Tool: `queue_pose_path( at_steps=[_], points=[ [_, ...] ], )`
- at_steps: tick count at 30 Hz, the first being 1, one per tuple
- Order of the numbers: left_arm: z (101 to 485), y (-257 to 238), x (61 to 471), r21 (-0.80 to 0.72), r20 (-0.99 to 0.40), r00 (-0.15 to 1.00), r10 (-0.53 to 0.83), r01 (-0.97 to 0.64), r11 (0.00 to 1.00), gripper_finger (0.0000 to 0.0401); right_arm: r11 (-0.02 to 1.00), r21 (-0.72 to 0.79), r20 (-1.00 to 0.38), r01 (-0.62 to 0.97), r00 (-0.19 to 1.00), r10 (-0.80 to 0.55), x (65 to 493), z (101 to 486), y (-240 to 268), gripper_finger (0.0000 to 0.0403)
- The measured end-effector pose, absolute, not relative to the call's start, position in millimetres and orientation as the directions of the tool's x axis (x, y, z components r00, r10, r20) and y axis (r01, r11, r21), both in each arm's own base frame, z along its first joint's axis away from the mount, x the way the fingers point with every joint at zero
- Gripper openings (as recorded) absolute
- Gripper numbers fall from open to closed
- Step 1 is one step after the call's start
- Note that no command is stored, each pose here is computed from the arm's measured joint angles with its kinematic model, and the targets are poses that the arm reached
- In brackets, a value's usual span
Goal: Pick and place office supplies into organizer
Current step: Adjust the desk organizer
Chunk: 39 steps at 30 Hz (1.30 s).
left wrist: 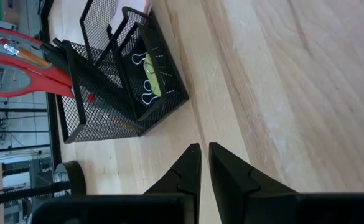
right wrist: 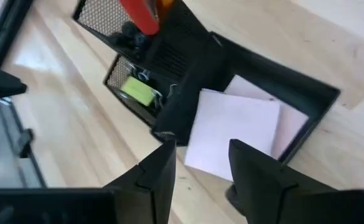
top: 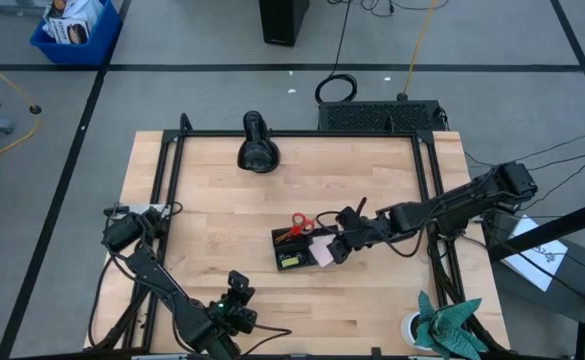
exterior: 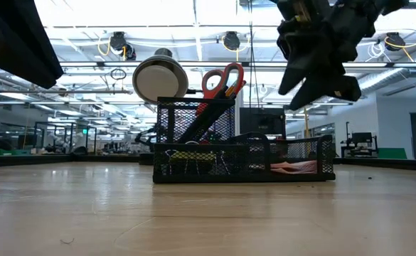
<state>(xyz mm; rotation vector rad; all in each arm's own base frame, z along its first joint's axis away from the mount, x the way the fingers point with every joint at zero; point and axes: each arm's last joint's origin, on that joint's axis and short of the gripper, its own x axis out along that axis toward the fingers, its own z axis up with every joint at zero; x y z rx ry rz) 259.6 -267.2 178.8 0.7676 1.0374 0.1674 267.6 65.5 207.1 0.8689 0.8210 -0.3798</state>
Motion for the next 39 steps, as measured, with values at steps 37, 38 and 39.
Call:
queue_pose_path(
  at_steps=[37, 38, 39],
  points=[
    [143.1, -235.1, 324.6, 0.224, -0.632, 0.744, 0.215, -0.090, 0.970, 0.0037, 0.885, -0.017, -0.795, 0.465, 0.531, -0.294, 257.9, 191.2, 32.2, 0.0001],
    [139.4, -231.4, 324.1, 0.207, -0.638, 0.738, 0.220, -0.111, 0.972, 0.0037, 0.881, -0.020, -0.796, 0.472, 0.526, -0.300, 257.9, 190.6, 29.0, 0.0001],
    [135.1, -227.7, 322.9, 0.197, -0.645, 0.730, 0.226, -0.128, 0.972, 0.0037, 0.878, -0.022, -0.796, 0.479, 0.523, -0.306, 258.1, 189.9, 25.9, 0.0001]
  ],
)
